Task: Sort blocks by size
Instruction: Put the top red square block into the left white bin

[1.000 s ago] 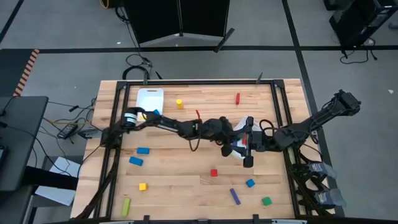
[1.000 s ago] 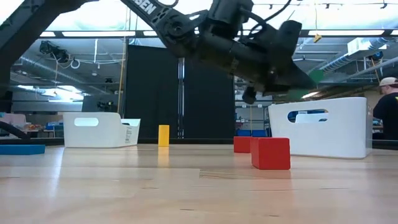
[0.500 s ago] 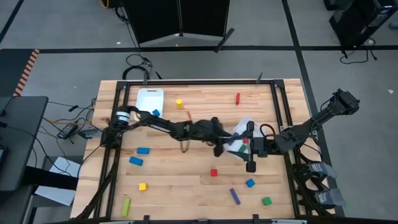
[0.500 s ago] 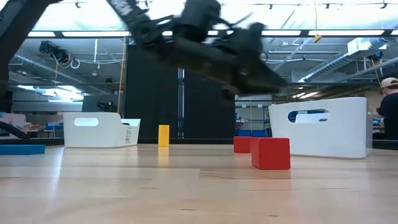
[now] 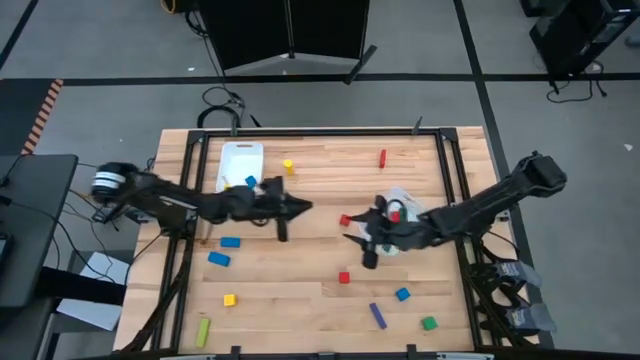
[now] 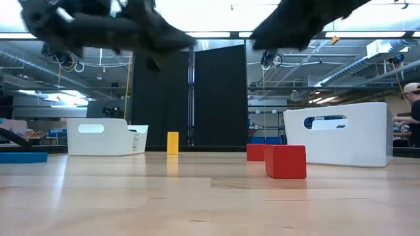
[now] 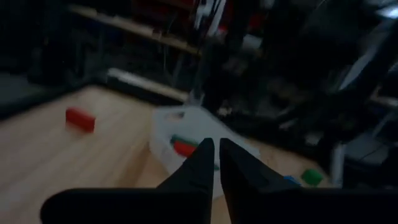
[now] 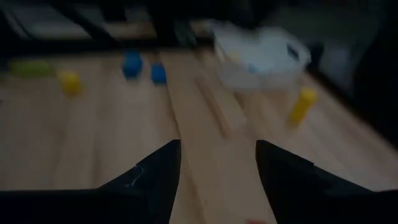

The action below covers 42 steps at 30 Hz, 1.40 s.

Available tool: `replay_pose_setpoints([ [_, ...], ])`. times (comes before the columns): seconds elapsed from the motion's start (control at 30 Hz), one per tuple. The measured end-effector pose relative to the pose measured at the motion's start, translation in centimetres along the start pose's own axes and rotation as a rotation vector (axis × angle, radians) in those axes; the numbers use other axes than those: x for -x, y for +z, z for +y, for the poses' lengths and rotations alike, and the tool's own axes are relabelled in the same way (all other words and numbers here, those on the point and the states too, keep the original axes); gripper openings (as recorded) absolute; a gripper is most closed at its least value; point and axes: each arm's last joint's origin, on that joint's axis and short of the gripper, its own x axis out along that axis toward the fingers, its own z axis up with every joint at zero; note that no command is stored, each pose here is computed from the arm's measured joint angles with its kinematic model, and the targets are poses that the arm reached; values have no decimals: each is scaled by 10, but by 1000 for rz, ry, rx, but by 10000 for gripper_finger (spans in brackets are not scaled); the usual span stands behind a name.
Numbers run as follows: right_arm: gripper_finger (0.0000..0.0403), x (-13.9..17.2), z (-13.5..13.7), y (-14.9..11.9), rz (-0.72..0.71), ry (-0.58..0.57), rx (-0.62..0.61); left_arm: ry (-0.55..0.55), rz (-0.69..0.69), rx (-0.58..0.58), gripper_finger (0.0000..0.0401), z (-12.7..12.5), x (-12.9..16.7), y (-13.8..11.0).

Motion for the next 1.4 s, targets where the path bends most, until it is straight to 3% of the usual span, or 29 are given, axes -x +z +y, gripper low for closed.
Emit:
replay_pose_setpoints([
  [0.27,225,-58,-12,24,439,10,0,-56,-123,3,32,-2,53,18],
  [0.43,245,-91,-22,20,707,-15,33,-78,-151,-1,32,-1,72,16],
  [0.57,271,-111,-28,11,834,-35,92,-96,-160,-7,32,-1,81,13],
  [0.83,295,-133,-46,-2,921,-51,70,-119,-157,-6,32,-3,89,7],
  [1.4,279,-152,-57,-30,1053,5,42,-225,-249,-29,32,-14,107,23],
])
